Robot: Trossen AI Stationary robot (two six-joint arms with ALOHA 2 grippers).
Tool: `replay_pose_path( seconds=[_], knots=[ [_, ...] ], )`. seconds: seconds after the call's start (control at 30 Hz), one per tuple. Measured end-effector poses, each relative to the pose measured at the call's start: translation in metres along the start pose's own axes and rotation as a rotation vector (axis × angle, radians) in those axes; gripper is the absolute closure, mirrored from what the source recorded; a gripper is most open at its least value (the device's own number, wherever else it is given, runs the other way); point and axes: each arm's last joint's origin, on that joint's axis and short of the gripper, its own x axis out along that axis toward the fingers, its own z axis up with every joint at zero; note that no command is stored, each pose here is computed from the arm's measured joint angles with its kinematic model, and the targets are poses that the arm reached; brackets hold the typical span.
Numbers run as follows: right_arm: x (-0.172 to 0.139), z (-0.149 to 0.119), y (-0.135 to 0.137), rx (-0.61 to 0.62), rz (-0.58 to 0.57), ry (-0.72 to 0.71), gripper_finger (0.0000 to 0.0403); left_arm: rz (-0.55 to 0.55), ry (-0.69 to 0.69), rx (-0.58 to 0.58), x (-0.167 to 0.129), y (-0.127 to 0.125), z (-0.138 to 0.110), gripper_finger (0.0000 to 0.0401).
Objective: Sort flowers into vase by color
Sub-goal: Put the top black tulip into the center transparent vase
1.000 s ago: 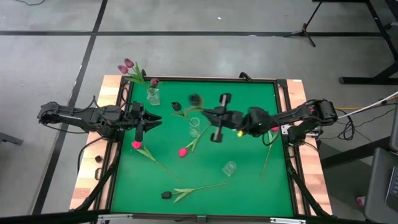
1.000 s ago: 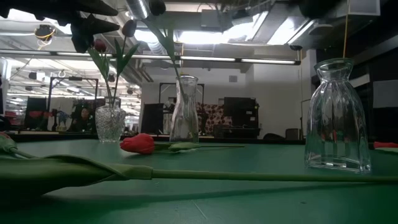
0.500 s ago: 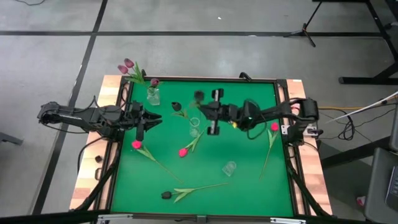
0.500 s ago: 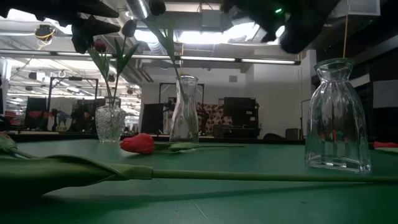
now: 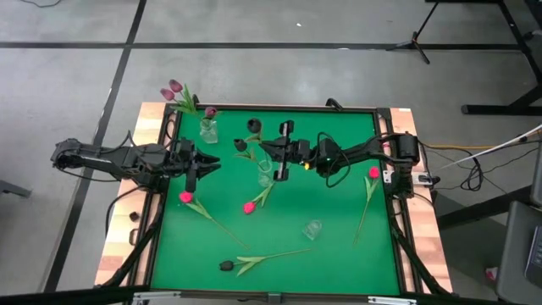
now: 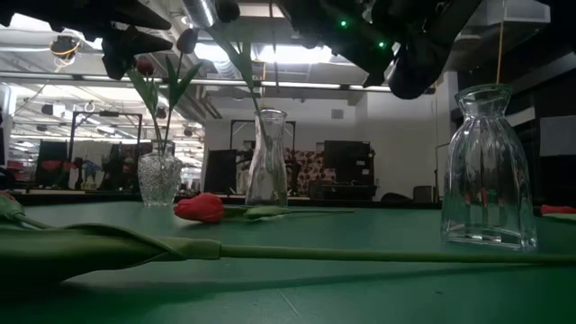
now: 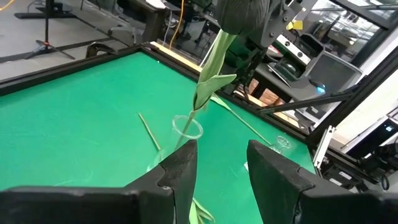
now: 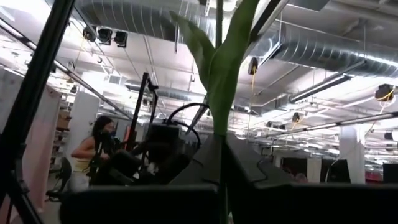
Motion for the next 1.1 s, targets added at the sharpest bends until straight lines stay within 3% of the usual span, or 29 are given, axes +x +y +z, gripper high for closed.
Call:
replay_pose_path(
  seconds=[0.43, 0.87, 1.1],
  knots=[
    [-0.011, -0.039, -0.001, 0.037, -0.013, 0.099, 0.0398, 0.000, 0.000, 0.001, 0.000, 0.000, 0.000, 0.0265],
    [-0.012, -0.041, -0.001, 0.053, -0.023, 0.107, 0.0397, 0.000, 0.000, 0.000, 0.000, 0.000, 0.000, 0.0265],
    [-0.012, -0.042, -0.002, 0.054, -0.074, 0.115, 0.0337, 0.000, 0.000, -0.001, 0.000, 0.000, 0.000, 0.0265]
  ],
)
